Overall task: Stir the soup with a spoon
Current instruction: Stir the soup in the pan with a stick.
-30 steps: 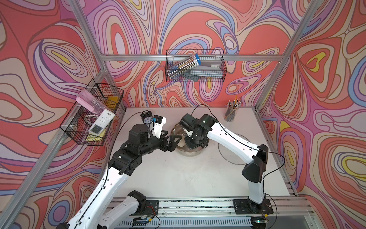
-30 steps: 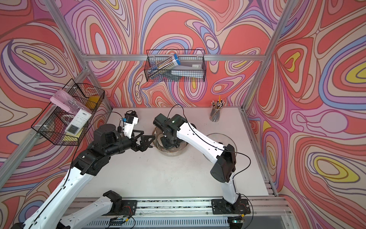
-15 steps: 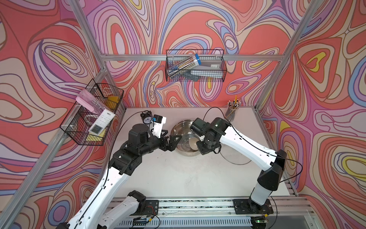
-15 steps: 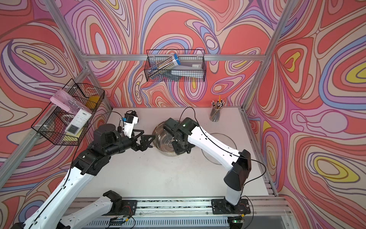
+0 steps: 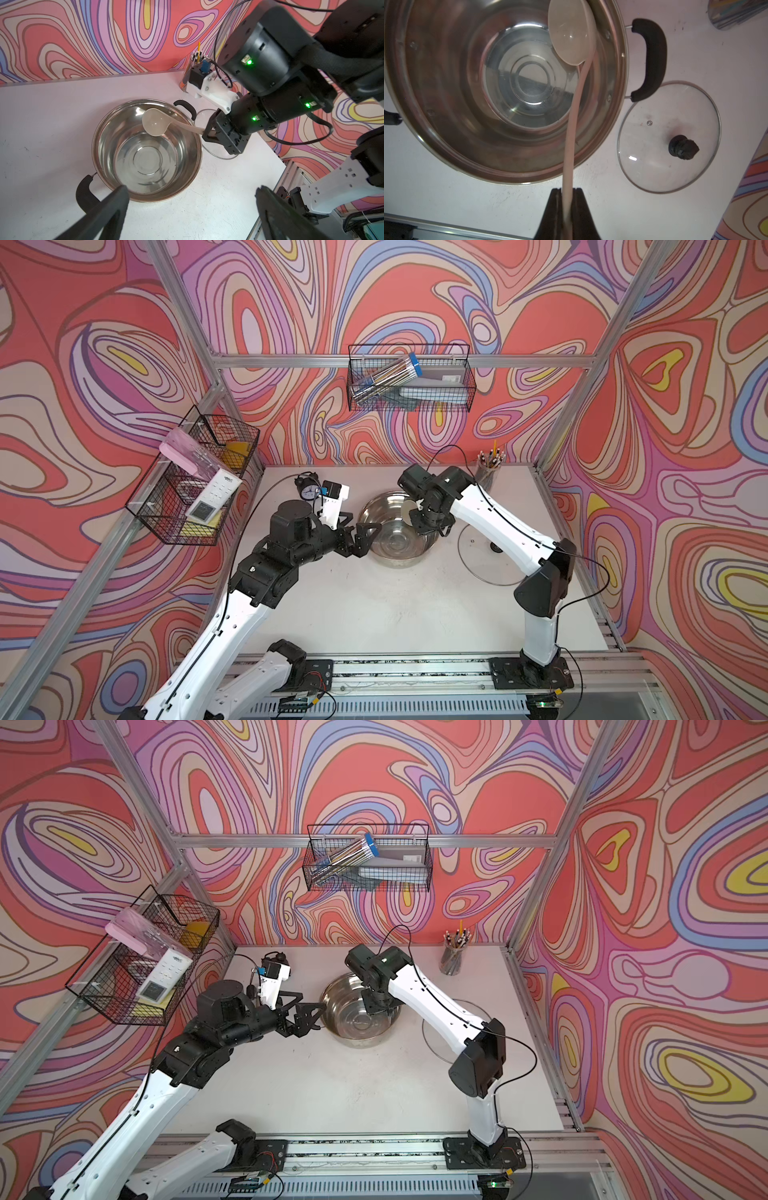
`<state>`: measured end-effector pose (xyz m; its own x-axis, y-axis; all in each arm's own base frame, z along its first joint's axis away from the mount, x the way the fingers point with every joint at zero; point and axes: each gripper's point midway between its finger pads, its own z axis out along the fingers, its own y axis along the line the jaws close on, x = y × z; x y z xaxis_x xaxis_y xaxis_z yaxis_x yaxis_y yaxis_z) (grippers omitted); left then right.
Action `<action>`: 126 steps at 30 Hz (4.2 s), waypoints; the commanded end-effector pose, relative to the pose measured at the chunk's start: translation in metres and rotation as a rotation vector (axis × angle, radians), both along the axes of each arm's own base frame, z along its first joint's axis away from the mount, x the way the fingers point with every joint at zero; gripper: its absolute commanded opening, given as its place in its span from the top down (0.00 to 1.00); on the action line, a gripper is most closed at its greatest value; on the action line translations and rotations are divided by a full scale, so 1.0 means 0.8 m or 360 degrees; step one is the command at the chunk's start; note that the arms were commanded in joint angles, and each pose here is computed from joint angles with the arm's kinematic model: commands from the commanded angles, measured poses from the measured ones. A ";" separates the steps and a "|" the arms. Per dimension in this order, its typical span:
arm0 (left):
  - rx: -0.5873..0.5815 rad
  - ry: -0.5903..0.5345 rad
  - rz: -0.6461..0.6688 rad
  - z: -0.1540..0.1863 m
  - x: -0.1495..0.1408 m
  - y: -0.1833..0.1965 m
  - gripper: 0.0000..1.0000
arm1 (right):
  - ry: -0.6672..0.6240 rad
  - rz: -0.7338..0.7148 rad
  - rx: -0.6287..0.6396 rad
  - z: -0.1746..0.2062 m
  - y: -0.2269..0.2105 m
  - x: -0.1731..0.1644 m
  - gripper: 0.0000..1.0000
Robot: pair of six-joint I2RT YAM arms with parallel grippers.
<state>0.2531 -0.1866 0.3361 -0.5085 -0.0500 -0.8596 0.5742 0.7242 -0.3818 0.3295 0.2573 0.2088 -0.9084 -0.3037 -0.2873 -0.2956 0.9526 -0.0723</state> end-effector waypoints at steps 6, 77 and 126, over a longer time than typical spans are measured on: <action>-0.0012 -0.0050 -0.0019 0.005 -0.003 -0.001 0.01 | 0.0021 0.0187 0.0198 0.006 0.064 0.002 1.00; 0.0166 -0.0129 -0.0240 -0.004 0.005 -0.024 0.01 | 0.0151 0.0315 0.0241 0.017 0.048 -0.095 1.00; 0.0321 0.0037 -0.0138 -0.034 0.034 -0.018 0.01 | 0.0087 0.0327 0.0213 0.016 0.044 -0.074 1.00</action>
<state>0.2794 -0.1995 0.3049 -0.5168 0.1860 -0.8356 0.6396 0.7327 -0.2325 0.2774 0.3014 0.2036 -0.8412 -0.4809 -0.2471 -0.5063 0.8610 0.0480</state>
